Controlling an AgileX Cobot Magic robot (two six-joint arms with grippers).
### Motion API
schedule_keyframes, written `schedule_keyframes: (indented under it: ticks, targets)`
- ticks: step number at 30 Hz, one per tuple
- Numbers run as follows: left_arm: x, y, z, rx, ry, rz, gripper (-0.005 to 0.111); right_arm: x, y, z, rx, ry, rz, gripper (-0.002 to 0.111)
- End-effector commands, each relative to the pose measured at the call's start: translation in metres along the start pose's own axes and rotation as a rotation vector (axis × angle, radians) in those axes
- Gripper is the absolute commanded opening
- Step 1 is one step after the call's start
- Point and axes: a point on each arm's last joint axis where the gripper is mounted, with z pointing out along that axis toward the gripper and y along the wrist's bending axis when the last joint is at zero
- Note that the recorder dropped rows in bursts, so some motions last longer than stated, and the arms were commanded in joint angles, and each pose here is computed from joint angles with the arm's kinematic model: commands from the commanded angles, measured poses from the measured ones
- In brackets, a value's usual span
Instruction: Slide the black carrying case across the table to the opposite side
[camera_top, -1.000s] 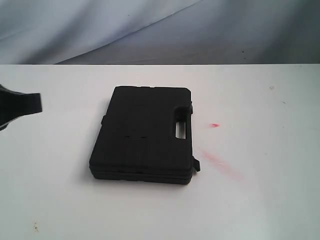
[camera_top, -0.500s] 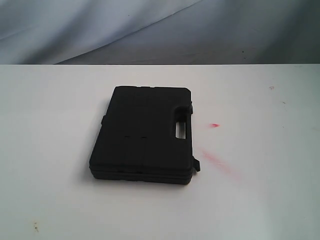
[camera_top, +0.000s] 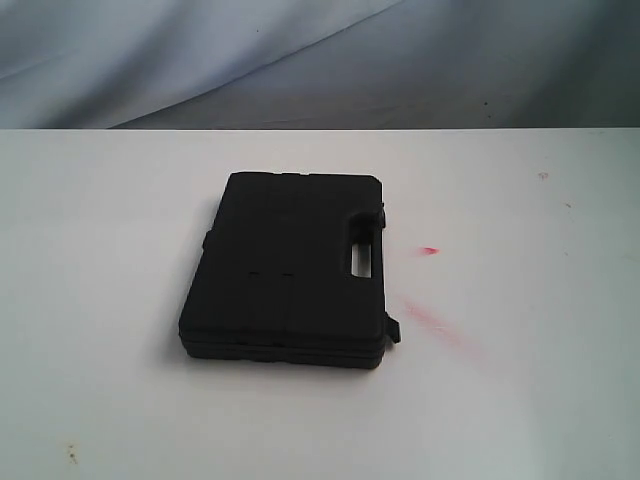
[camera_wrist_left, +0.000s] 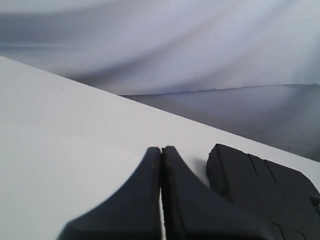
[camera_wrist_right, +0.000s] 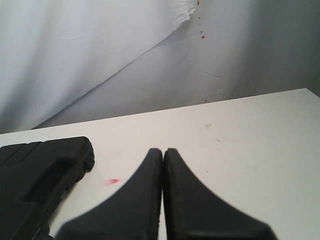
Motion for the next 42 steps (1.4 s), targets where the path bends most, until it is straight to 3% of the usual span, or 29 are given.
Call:
schedule_keyframes:
  ticks: [1, 6, 10, 42]
  targets:
    - [0.002, 0.001, -0.009, 0.027, -0.093, 0.094, 0.0, 0.001, -0.001, 0.0, 0.007, -0.001, -0.005, 0.0]
    - [0.0, 0.0, -0.017, 0.041, -0.148, 0.111, 0.0, 0.001, -0.001, 0.0, 0.007, -0.001, -0.005, 0.0]
    - [0.006, 0.002, -0.018, 0.038, -0.096, 0.177, 0.0, 0.001, -0.001, 0.0, 0.007, -0.001, -0.005, 0.0]
    - [0.009, 0.002, -0.018, 0.052, -0.055, 0.19, 0.0, 0.001, -0.001, 0.0, 0.007, -0.001, -0.005, 0.0]
